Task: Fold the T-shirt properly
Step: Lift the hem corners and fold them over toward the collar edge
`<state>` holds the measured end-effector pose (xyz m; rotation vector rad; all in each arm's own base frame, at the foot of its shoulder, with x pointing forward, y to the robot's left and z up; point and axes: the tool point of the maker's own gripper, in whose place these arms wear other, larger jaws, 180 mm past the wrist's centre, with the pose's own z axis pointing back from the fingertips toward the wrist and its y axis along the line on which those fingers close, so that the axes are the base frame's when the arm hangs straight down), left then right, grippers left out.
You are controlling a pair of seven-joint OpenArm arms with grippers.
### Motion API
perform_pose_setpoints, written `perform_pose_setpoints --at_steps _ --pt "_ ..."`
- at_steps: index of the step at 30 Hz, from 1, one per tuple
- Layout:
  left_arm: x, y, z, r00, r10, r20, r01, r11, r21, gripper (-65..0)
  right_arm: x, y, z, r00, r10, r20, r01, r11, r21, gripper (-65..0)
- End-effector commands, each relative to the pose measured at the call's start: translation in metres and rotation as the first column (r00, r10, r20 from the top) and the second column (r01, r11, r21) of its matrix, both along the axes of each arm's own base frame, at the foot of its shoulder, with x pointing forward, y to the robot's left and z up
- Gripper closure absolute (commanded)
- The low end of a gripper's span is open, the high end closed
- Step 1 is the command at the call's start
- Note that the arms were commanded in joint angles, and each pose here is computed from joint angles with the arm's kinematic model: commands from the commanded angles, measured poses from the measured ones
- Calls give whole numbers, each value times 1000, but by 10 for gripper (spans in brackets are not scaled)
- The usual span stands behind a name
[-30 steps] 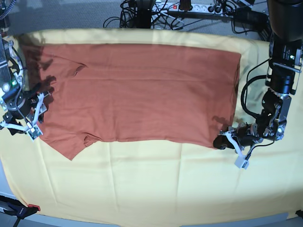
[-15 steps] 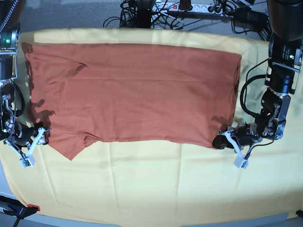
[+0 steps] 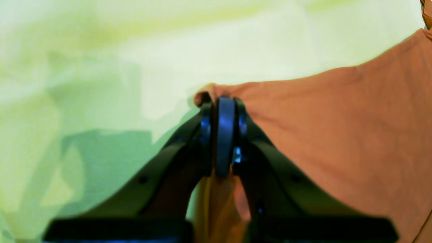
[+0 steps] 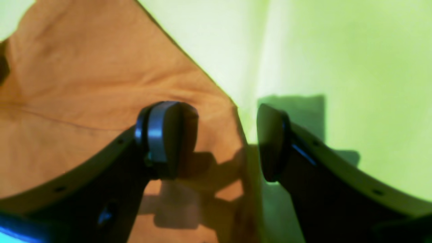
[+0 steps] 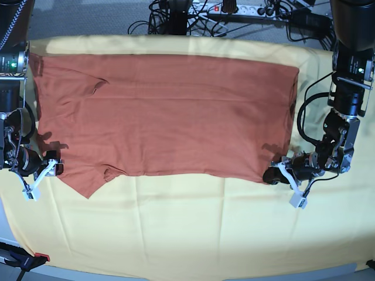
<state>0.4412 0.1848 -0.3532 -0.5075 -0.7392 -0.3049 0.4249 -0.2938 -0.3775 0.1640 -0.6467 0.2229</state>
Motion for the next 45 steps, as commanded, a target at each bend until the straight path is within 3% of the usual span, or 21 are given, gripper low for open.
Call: perform_pose_setpoints --at_steps 1,7,13,18,21,29,36,45 --pt "14 4 22 998 10 58 -9 1000 -11 0 13 2 20 998 15 56 -16 1000 18 -340" --pt "14 4 22 998 10 58 -9 1000 -11 0 23 6 28 992 24 123 -28 999 28 0" --pt "15 4 25 998 2 65 -2 1000 -5 0 29 10 40 987 84 139 -85 996 4 0" --pt "12 -4 31 993 -84 80 84 996 3 0 31 18 50 981 140 133 -143 990 15 0" --pt "2 -15 35 984 -162 75 165 986 -29 0 29 21 53 980 152 130 -156 988 14 0" --pt "-4 -17 43 986 -159 41 163 980 -111 0 19 9 62 977 176 119 -172 984 -38 0" --pt "-11 -16 58 975 -214 51 217 973 -75 0 4 1 65 971 208 115 -199 976 -86 0" --pt "-40 -33 73 936 -348 50 350 936 -42 0 -23 8 66 945 311 102 -290 940 -180 0"
